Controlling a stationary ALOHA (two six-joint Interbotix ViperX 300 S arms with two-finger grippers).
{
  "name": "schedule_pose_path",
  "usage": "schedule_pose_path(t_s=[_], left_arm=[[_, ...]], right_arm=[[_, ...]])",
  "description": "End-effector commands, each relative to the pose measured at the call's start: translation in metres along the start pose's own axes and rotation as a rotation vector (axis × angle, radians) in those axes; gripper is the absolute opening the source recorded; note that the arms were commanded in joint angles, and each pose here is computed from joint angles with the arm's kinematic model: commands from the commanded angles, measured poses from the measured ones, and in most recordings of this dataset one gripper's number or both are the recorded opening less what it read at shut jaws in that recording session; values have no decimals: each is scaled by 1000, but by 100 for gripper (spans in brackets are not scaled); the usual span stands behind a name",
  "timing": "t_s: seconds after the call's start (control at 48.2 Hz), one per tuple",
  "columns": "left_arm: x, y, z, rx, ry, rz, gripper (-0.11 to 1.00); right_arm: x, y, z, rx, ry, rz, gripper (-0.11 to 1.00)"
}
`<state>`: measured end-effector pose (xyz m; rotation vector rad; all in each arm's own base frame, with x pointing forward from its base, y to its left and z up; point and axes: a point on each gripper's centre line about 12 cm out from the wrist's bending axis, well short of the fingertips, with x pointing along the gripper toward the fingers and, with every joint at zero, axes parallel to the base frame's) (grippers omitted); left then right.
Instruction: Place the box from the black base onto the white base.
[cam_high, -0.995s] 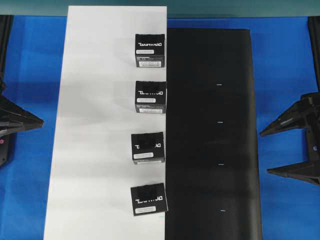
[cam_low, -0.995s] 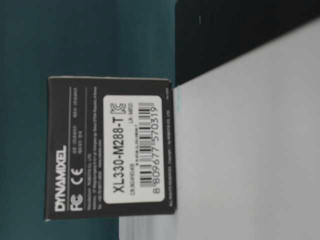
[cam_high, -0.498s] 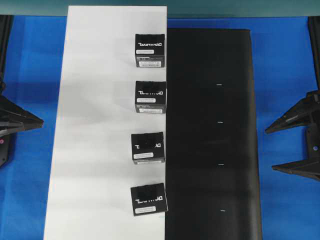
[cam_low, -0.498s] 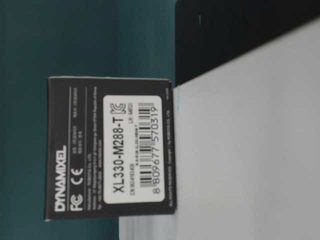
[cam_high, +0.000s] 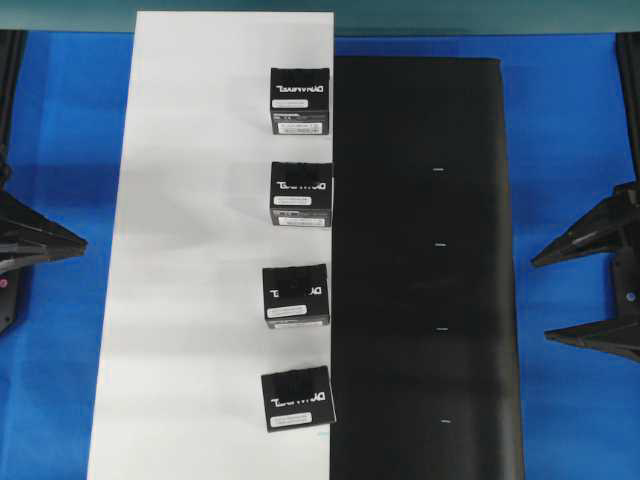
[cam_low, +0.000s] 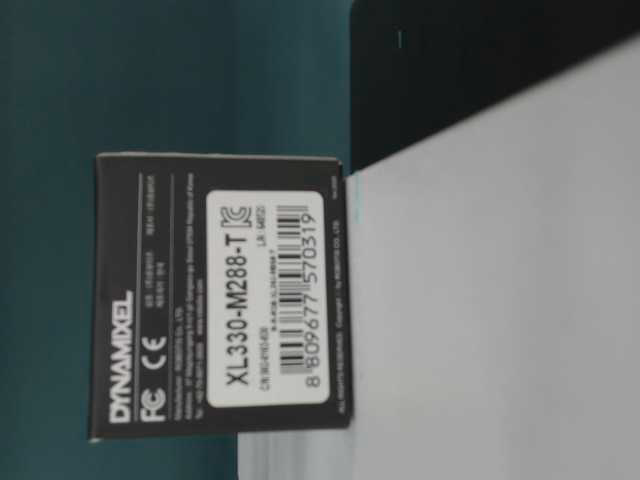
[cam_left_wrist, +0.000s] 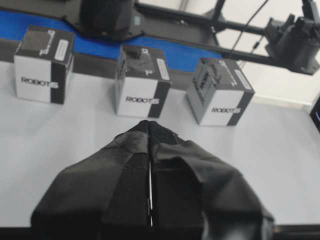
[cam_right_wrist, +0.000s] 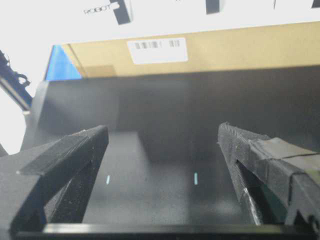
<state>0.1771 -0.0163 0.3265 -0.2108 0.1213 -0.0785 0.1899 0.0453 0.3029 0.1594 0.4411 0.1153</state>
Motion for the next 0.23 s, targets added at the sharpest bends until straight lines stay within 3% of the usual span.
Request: schedule_pose_path(t_s=[0.0, 0.207], left_arm=[[0, -1, 5, 3, -12, -3, -5], [1, -1, 5, 0, -10, -3, -5]], right_arm=[[0, 1, 3, 1, -9, 3, 98], [0, -1, 2, 0, -7, -4, 98]])
